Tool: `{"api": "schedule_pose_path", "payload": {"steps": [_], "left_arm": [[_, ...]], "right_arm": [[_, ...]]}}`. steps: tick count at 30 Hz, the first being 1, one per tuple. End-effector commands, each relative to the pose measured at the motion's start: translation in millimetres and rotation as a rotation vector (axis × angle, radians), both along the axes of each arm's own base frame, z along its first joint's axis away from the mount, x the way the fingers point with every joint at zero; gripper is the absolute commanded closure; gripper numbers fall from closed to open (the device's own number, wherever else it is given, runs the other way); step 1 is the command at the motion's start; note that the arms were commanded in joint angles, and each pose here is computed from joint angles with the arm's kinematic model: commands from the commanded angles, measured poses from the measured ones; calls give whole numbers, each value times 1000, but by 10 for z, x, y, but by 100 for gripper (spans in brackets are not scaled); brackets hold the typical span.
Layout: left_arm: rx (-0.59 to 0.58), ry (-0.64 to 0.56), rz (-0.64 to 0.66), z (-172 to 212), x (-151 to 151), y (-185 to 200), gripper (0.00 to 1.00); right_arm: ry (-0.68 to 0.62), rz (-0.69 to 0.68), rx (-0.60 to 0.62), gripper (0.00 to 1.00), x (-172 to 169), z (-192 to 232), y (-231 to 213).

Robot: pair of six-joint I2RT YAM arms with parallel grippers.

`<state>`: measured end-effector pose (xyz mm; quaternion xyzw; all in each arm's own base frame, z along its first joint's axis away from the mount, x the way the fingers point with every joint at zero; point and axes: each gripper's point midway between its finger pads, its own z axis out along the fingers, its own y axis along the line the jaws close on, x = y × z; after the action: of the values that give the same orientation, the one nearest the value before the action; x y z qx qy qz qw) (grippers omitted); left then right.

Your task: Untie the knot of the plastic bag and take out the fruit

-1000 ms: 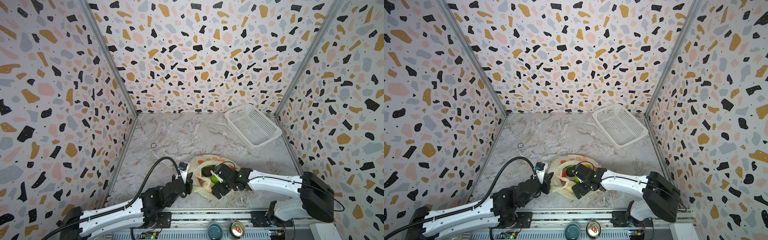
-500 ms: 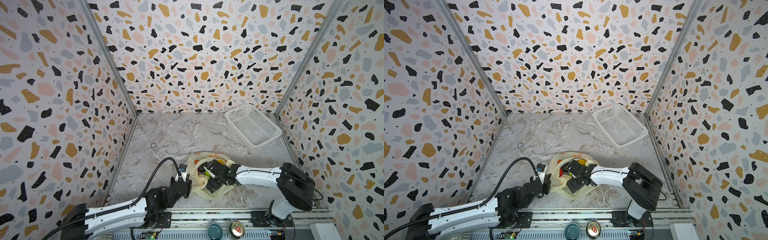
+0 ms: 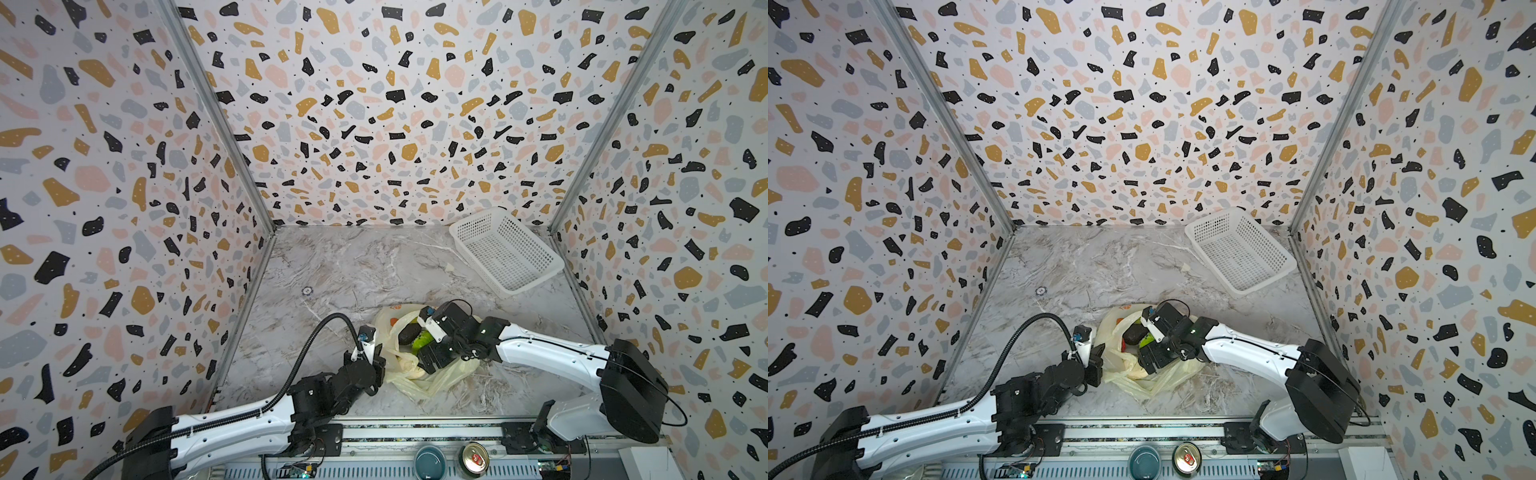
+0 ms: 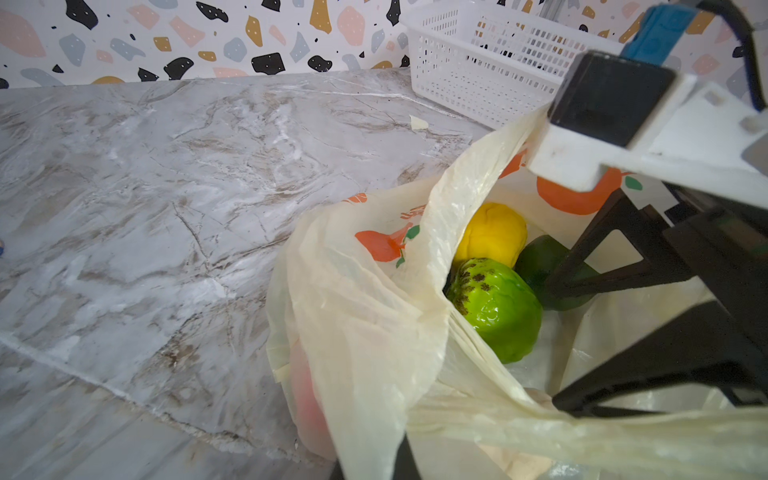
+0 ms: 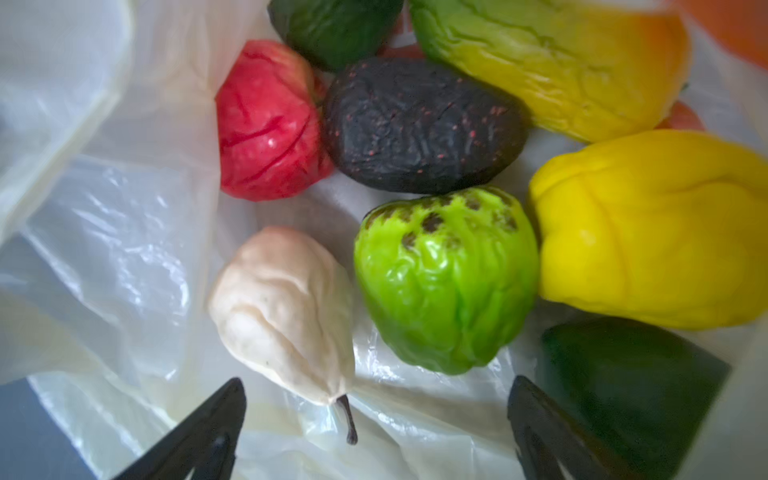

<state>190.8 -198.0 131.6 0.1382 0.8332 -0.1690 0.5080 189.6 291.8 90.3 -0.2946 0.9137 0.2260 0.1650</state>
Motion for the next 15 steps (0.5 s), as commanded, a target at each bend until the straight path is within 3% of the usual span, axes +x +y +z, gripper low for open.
{"api": "schedule_pose_path", "payload": {"steps": [1,15], "left_arm": [[-47,-39,-6,173,28,-78,100],[-62,-54,13,229,53,-64,100]], "right_arm": [[14,-78,73,1,121,125,50],[-55,-109,-22,4,321,-181,160]]}}
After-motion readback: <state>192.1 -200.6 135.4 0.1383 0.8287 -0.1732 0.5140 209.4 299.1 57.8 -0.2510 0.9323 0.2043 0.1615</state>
